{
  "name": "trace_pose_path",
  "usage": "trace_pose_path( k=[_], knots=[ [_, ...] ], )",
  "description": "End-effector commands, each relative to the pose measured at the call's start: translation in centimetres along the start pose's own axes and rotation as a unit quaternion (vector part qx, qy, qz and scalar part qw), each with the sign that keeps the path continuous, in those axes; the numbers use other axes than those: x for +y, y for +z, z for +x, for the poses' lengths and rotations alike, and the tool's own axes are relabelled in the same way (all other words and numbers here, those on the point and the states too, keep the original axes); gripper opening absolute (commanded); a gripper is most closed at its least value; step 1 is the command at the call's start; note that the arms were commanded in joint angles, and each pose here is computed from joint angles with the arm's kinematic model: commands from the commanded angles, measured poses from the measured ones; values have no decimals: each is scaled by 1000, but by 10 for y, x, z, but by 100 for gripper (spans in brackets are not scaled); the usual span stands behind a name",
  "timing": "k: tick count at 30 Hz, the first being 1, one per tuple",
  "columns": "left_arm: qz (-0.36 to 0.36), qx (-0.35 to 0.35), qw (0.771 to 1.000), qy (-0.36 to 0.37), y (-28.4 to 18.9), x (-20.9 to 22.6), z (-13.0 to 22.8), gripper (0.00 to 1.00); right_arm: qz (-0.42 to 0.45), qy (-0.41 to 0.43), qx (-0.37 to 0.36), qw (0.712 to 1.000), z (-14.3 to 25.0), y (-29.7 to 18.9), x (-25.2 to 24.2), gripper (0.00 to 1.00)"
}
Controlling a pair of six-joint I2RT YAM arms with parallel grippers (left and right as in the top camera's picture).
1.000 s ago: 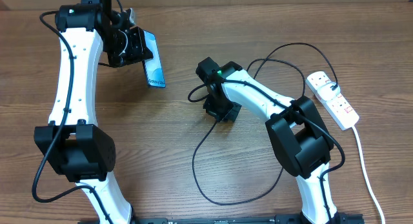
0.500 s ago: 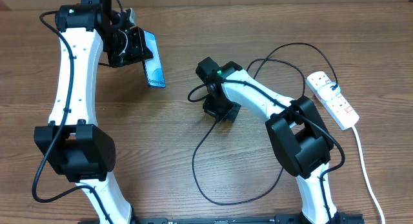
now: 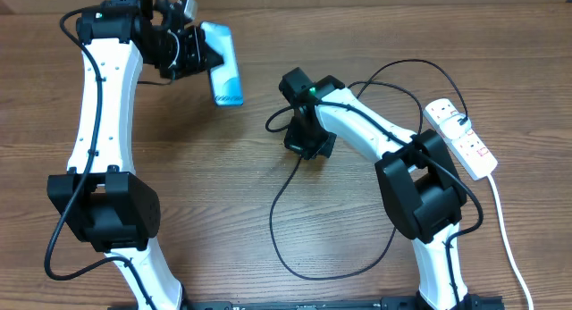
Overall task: Plug charger to phone and switch on socket
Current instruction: 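Lift the plug with the right gripper while the left turns the phone flat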
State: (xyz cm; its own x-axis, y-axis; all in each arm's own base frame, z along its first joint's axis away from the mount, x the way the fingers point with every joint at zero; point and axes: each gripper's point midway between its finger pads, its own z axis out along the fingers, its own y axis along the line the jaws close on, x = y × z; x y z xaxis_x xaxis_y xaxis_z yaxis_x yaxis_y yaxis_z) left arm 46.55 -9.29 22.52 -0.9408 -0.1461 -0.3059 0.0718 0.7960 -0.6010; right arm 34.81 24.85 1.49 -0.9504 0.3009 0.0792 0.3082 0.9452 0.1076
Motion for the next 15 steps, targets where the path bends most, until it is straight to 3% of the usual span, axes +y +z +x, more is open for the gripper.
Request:
trace_pose_path(
  k=[1, 15],
  knots=[
    [142, -18, 988, 56, -18, -56, -7, 5, -89, -80, -50, 992, -5, -74, 32, 4],
    [395, -35, 904, 161, -69, -141, -14, 4, -238, -272, -171, 916, 71, -240, 59, 4]
  ],
)
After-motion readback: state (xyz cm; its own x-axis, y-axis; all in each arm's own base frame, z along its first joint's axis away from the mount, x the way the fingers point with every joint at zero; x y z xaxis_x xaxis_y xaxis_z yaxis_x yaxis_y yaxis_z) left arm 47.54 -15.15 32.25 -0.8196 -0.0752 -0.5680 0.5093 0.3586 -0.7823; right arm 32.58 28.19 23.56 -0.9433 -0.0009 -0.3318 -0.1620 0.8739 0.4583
